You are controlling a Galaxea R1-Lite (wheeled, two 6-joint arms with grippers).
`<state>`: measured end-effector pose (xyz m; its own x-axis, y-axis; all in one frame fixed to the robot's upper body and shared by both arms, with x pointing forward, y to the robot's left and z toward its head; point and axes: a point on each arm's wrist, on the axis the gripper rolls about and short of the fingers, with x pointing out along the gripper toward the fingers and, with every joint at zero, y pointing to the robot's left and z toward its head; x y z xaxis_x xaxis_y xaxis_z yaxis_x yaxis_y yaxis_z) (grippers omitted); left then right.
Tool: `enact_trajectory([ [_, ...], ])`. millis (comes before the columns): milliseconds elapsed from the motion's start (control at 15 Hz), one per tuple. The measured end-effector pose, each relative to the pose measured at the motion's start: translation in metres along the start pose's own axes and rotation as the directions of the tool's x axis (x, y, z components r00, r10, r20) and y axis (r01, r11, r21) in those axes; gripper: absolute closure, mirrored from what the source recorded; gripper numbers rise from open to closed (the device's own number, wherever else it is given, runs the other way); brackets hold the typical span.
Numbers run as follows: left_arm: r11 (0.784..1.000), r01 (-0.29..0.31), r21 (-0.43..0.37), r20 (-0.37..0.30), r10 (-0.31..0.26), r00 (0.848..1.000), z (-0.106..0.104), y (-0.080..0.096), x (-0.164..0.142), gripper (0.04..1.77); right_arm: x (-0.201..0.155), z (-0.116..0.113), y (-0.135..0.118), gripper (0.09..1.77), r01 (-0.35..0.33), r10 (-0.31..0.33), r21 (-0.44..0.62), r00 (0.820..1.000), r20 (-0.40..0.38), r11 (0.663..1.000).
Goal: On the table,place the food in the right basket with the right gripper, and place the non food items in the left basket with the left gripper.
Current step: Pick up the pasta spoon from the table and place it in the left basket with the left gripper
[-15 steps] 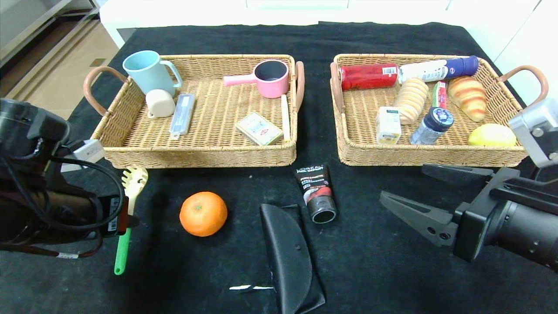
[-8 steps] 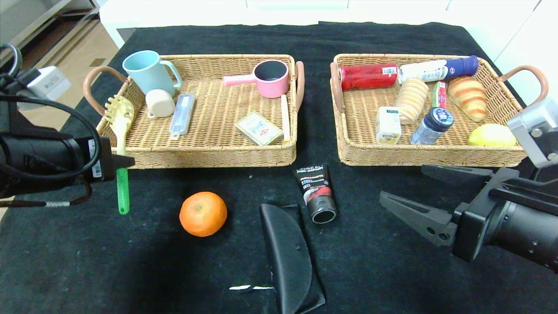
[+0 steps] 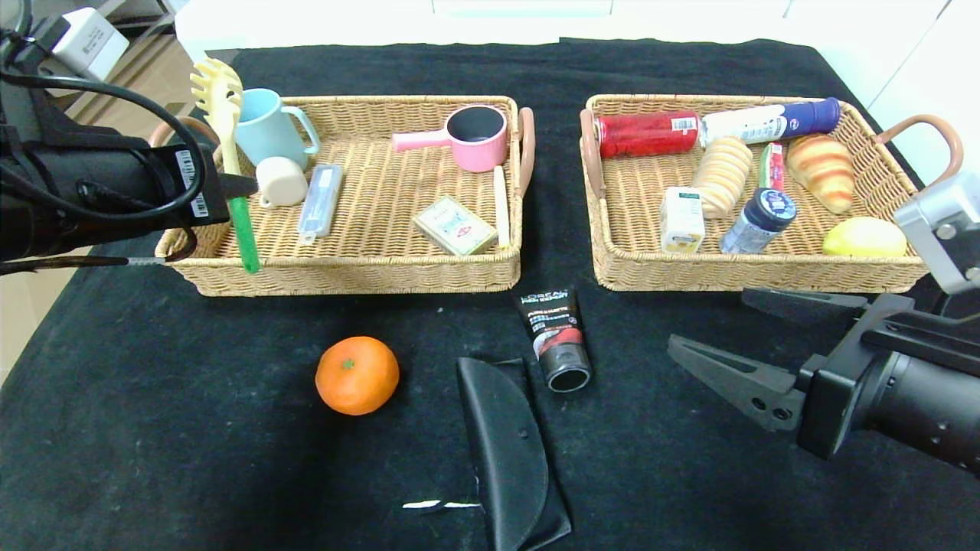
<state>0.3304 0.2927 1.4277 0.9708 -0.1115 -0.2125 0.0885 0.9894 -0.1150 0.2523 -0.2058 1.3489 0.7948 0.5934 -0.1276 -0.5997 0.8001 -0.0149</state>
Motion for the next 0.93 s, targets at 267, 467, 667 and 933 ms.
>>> enact_trajectory([
  [267,1.000,0.006,0.018,0.040,-0.006,0.999,0.009,-0.002,0.020,1.58,0.000,0.000,0.000,0.16,0.000,0.000,0.000,1.000,0.000,1.000],
  [467,1.000,0.021,0.023,0.116,-0.024,0.993,0.021,-0.005,0.031,1.58,0.000,0.000,0.000,0.16,0.001,-0.001,0.000,1.000,-0.001,1.000],
  [667,0.999,0.024,0.020,0.133,-0.027,0.991,0.027,-0.006,0.050,1.58,0.000,0.000,0.000,0.16,0.001,-0.001,0.000,1.000,0.000,1.000],
  [933,1.000,0.023,0.015,0.139,-0.025,0.990,0.031,-0.009,0.076,1.58,-0.001,0.002,-0.003,0.16,0.012,-0.012,-0.007,1.000,0.009,1.000],
])
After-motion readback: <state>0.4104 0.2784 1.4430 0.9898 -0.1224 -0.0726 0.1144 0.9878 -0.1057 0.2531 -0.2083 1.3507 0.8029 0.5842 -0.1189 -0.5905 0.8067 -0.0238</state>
